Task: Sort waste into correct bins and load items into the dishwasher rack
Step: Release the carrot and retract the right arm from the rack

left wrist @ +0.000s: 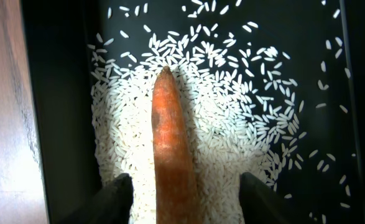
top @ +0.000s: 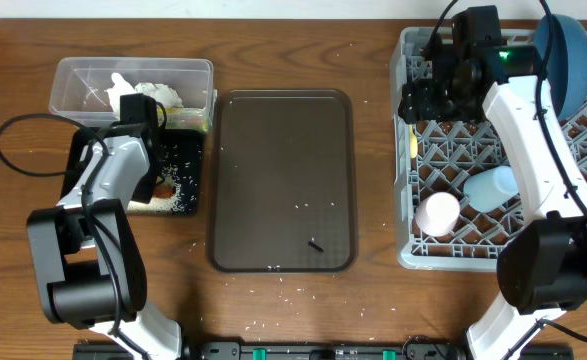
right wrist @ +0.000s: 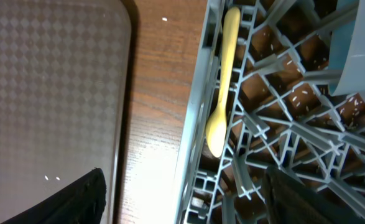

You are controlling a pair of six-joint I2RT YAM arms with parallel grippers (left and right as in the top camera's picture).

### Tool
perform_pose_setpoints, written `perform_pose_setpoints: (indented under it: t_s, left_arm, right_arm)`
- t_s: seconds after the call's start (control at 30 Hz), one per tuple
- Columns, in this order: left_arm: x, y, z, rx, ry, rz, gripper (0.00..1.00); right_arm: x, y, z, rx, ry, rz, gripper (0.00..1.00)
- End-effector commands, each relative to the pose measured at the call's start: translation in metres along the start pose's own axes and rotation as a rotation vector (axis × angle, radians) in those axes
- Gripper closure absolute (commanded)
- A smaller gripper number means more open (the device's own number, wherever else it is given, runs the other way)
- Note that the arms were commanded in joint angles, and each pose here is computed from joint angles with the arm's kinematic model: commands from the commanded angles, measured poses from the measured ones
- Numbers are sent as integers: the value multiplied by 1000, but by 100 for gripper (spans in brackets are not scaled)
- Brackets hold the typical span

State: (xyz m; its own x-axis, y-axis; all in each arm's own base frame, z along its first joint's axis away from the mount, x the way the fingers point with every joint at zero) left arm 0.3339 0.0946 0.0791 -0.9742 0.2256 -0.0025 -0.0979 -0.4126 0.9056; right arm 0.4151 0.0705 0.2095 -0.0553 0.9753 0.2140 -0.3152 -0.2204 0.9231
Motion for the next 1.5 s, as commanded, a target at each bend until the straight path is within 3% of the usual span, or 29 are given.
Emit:
perform_pose_setpoints:
  t_s: [0.0, 0.07, 0.17, 0.2, 0.27, 0.47, 0.73, 1.0, 1.23, 1.47]
  left_arm:
    - [-10, 22, 19, -57, -100, -53, 40]
    - [-13, 43, 29, -82, -153, -102, 36]
    - [-16, 78, 39, -80, -133, -222, 19]
    - [-16, 91, 40, -68, -122, -274, 18]
    - [-13, 110, 45, -80, -102, -336, 16]
    - [-3, 143, 56, -128, -64, -420, 12]
    - [-2, 144, 56, -130, -63, -422, 7]
    - [-2, 144, 56, -130, -63, -422, 6]
    - [-2, 144, 56, -130, -63, -422, 6]
    - [-2, 144, 56, -130, -63, -422, 6]
  right_arm:
    - [10, 25, 5, -68, 35, 18, 22]
    - [15, 49, 9, -126, 46, 25, 22]
    - [24, 96, 12, -241, 67, 39, 21]
    - [28, 117, 9, -285, 74, 45, 19]
    - [34, 159, 1, -371, 91, 55, 1]
    - [47, 265, -47, -637, 141, 89, 1]
    - [53, 351, -120, -885, 187, 119, 1]
    - [25, 375, -195, -948, 114, -37, 1]
    - [-10, 349, -200, -1043, -17, -235, 1]
    - [-22, 273, -174, -1266, 21, -154, 1]
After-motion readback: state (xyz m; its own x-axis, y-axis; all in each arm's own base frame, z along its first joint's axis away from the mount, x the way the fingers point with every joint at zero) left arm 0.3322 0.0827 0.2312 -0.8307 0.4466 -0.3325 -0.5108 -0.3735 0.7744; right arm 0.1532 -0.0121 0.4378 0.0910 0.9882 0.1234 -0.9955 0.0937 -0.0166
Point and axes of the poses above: each gripper's point midway between its finger pads, its own y axis back along the fingers, its own x axis along the line the jaws close on, z = x × y, the point moved 5 cm from there along y, back along the fingers, and after that the axes turned 5 degrees about -y, right-handed, at the moved point
